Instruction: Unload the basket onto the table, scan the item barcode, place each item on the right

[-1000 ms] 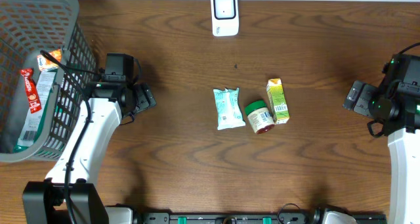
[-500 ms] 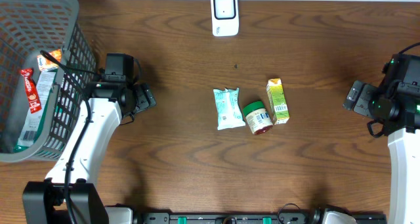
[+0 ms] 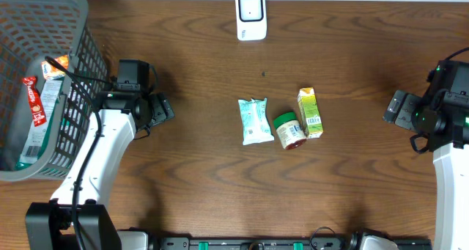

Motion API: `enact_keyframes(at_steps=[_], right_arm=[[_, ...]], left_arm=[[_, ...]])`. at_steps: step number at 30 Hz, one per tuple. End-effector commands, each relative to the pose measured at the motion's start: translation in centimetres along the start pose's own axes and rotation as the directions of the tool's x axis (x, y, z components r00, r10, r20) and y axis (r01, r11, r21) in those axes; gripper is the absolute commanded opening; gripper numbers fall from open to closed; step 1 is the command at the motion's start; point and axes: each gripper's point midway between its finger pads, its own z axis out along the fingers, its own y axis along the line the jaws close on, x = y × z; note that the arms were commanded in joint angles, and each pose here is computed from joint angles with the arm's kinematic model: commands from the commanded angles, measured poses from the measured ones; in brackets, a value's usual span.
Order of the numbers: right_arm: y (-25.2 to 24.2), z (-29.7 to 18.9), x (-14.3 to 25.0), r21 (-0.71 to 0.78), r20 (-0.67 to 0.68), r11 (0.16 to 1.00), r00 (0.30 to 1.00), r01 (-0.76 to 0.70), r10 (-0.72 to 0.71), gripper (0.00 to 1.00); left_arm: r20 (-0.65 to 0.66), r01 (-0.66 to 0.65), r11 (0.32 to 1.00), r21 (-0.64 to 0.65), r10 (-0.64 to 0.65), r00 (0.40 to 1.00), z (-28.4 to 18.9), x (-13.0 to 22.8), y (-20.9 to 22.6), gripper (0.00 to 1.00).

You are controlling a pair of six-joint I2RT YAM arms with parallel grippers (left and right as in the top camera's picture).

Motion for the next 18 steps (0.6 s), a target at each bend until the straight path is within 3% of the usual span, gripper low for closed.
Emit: enact_keyframes(at_steps=[1,13,16,17,18], right_arm=[[-0.3,-0.3,-0.2,0.007,0.010,1.000,1.000,0.002,-0.002,0.99],[-0.3,-0.3,-0.2,0.007,0.010,1.000,1.000,0.002,-0.002,0.99],[-0.3,-0.3,-0.2,0.007,0.010,1.000,1.000,0.002,-0.002,0.99],[-0.3,-0.3,-0.2,0.007,0.010,1.000,1.000,0.002,-0.002,0.99],[-0.3,-0.3,-0.2,0.007,0.010,1.000,1.000,0.002,-0.002,0.99]], left_arm=[[-0.008,0.005,1.000,-0.013,-0.006,1.000,0.3,0.2,0.4,0.94],[0.030,0.015,1.000,0.012,-0.016,0.999,0.3,-0.7,-0.2,0.94],[-0.009,-0.012,0.992,0.129,0.014,1.000,0.1,-0.1,-2.2,0.98],[-0.027,-0.039,0.980,0.194,0.045,0.999,-0.2,0.2,-3.4,0.89],[-0.042,-0.048,0.967,0.251,0.061,0.997,-0.5,0.5,-4.4,0.72]])
